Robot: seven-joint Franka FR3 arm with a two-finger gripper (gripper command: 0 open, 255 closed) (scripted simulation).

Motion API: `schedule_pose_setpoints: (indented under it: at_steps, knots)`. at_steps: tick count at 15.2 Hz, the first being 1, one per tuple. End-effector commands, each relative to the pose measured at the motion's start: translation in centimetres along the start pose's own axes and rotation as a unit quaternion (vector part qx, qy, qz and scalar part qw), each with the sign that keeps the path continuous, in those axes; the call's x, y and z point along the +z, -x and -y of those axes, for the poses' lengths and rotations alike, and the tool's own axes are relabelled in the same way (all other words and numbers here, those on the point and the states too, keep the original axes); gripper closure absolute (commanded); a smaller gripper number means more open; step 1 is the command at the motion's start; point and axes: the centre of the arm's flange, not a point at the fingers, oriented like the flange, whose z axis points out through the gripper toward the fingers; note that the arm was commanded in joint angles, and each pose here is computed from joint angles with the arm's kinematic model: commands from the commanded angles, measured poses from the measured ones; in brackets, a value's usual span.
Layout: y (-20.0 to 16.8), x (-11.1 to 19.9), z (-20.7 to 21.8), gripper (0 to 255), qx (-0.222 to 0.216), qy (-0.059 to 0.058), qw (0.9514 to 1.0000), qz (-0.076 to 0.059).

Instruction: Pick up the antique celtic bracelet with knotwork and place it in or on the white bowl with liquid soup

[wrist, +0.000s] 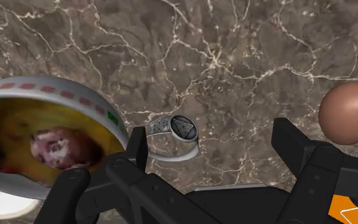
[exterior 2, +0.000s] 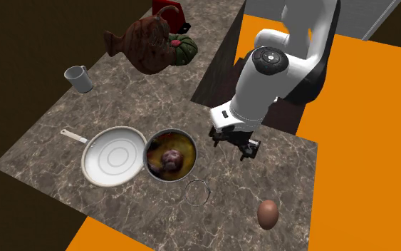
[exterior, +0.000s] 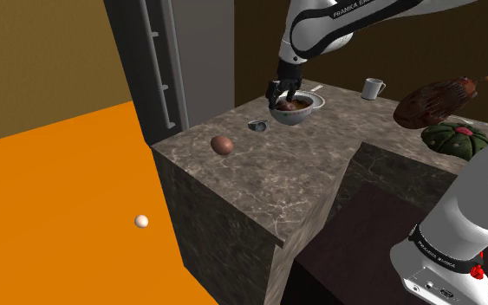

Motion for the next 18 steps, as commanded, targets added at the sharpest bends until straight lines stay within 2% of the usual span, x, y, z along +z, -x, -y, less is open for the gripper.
schedule_pose_setpoints:
  at_steps: [1,12,18]
  knots:
    - [-1.6,1.9,0.0,0,-0.002,-0.001,1.0,0.001]
    - [-11.2,13.0,0.6,0,-0.014,-0.003,0.9999,0.007]
    - [-11.2,15.8,0.6,0,-0.014,-0.004,0.9999,0.007]
